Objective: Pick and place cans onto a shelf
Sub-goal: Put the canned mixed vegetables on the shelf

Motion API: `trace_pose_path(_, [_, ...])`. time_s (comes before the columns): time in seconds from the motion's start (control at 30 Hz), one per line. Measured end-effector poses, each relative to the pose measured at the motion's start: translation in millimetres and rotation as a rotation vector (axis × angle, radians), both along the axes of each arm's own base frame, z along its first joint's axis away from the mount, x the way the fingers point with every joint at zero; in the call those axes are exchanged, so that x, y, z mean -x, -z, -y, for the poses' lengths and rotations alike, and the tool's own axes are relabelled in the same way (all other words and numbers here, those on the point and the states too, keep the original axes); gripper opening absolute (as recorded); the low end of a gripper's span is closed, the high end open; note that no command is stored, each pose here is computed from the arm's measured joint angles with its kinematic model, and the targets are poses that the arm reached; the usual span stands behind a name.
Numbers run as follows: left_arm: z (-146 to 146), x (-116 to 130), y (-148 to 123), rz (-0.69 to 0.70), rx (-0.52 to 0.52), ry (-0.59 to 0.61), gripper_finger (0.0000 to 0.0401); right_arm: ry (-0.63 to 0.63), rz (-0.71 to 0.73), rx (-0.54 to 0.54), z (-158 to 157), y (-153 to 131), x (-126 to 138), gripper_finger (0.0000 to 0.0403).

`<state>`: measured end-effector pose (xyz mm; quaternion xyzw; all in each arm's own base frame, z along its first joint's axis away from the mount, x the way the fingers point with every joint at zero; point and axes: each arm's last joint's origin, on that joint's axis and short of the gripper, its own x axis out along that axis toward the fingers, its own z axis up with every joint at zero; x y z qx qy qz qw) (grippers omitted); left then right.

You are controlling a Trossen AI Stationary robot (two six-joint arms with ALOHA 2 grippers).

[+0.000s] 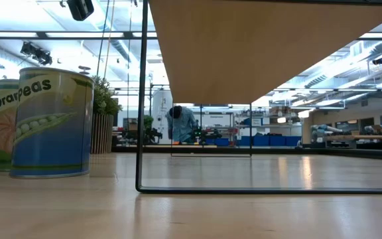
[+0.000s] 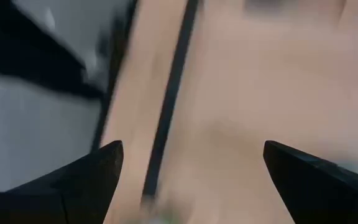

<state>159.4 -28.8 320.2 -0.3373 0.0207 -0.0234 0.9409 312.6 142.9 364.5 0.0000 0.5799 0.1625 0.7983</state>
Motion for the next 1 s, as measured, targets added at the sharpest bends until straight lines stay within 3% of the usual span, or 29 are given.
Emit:
trace_pose_path(0.2, [1, 0, 0, -0.005, -0.001, 0.016, 0.0181, -0.015, -0.171, 0.190, -17, 4, 36, 0.0386])
trace_pose_path(0.4, [0, 0, 1, -0.009, 0.000, 0.016, 0.0181, 0.017, -0.219, 0.249, -38, 23, 54, 0.0368])
trace_pose_path(0.67, [0, 0, 1, -0.011, 0.000, 0.015, 0.0181, 0.147, -0.260, 0.198, -64, 48, 94, 0.0357])
trace_pose_path(0.83, [0, 0, 1, -0.013, -0.001, 0.015, 0.0181, 0.359, -0.294, 0.154, -71, 75, 123, 0.0363])
trace_pose_path(1.0, [0, 0, 1, -0.012, -0.001, 0.015, 0.0181, 0.499, -0.405, 0.138, -74, 103, 140, 0.0395])
